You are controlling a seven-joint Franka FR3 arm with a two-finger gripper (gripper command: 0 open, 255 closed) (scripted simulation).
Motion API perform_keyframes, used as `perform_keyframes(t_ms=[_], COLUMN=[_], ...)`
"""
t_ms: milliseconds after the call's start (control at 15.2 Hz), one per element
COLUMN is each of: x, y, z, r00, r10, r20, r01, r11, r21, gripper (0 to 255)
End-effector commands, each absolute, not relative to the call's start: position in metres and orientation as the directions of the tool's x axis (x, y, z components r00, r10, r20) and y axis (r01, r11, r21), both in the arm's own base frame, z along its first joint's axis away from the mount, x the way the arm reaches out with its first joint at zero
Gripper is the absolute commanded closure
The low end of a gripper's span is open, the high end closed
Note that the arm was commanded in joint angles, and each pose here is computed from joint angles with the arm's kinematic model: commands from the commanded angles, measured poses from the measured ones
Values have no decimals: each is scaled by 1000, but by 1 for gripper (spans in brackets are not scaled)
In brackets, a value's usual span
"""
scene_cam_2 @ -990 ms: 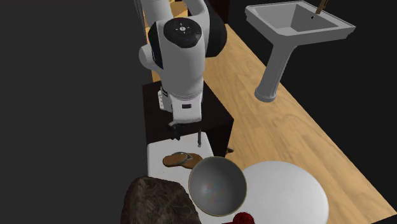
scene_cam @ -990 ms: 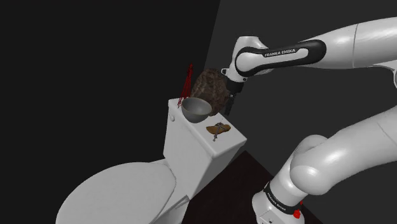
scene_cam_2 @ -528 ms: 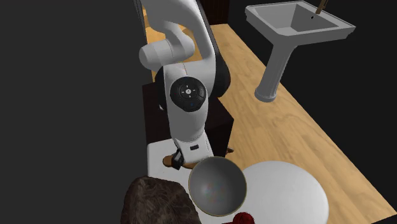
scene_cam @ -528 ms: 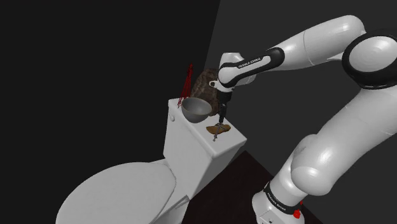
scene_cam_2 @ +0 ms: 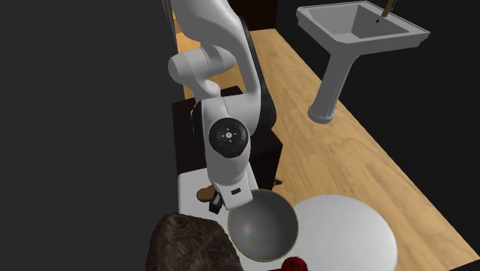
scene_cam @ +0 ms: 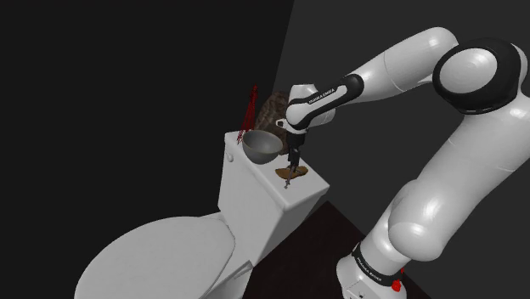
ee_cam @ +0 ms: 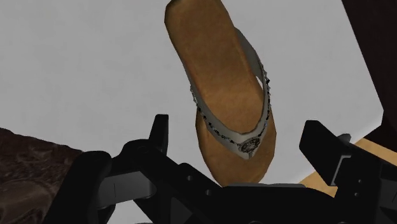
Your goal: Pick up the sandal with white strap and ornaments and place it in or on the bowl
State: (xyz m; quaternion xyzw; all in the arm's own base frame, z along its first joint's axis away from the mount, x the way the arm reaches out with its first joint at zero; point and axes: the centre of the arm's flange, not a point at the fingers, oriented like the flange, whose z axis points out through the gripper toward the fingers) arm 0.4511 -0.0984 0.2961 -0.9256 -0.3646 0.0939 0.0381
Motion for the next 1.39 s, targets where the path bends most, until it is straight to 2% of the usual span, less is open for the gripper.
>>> perform_keyframes(t_ms=[0, 462, 528, 1320], x=[450, 450, 450, 450], y=[-99, -99, -99, -99], z=[288, 289, 289, 304], r00=[716, 716, 716, 716], r10=[682, 682, 682, 682], r20=[-146, -146, -146, -146], r01=[668, 668, 668, 668], r11=[-731, -731, -731, -731], r21=[-139, -139, -139, -139], gripper=[0, 0, 255, 255])
